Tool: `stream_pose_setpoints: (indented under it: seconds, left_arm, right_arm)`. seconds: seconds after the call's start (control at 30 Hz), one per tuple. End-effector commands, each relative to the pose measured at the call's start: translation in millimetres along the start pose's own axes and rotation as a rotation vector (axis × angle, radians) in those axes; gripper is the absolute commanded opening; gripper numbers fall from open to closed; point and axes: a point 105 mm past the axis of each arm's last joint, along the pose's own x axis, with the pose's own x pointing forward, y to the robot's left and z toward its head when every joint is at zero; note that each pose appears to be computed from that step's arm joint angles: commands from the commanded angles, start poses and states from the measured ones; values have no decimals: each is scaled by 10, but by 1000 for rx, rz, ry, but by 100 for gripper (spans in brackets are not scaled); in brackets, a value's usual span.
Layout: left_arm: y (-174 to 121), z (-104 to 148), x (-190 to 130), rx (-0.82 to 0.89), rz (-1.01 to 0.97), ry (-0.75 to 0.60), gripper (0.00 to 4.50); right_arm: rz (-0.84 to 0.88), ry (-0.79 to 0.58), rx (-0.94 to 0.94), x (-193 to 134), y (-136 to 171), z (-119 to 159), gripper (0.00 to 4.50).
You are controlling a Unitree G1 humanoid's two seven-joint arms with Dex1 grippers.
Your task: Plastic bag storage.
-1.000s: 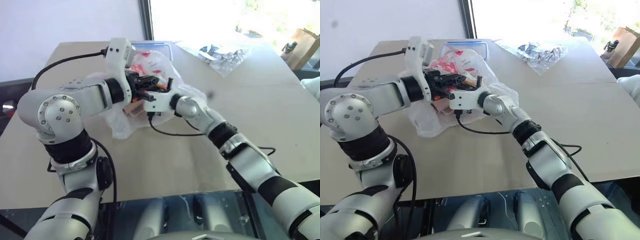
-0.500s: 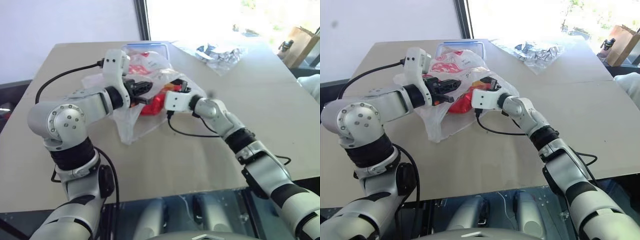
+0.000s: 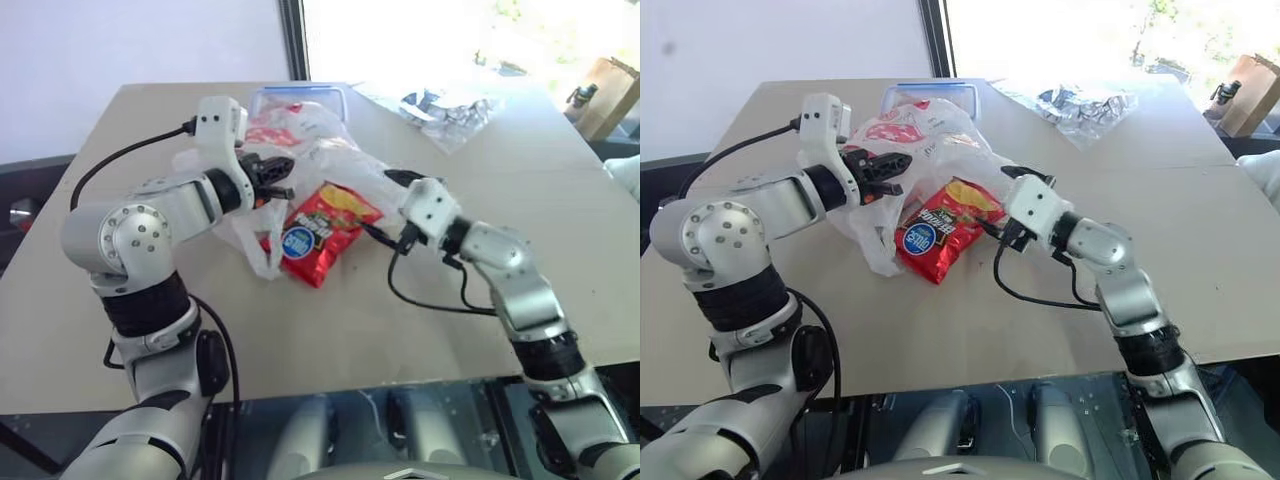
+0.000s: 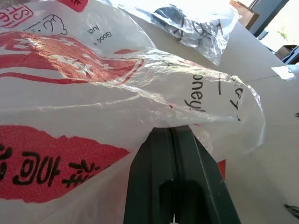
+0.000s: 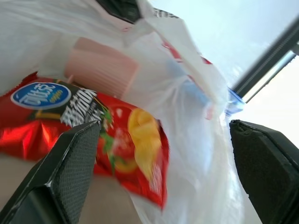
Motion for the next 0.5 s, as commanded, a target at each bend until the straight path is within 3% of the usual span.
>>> stream_pose_setpoints:
  seconds: [0.03, 0.1, 0.27, 0.4, 0.5]
  left_arm:
    - [-63, 75, -19, 34, -26, -39, 0]
    - [-60, 81, -25, 39, -26, -38, 0]
    - [-43, 99, -38, 29, -21, -40, 0]
    - [-68, 96, -33, 27, -35, -42, 0]
    - [-107, 123, -25, 21, -51, -46, 0]
  right_arm:
    - [-62, 47, 44, -71, -79, -36, 446]
    - [-8, 47, 35, -109, 10, -13, 446]
    - [356, 46, -9, -152, 696, -89, 446]
    - [550, 40, 142, 152, 1077, -296, 446]
    - [506, 20, 123, 606, 991, -381, 446]
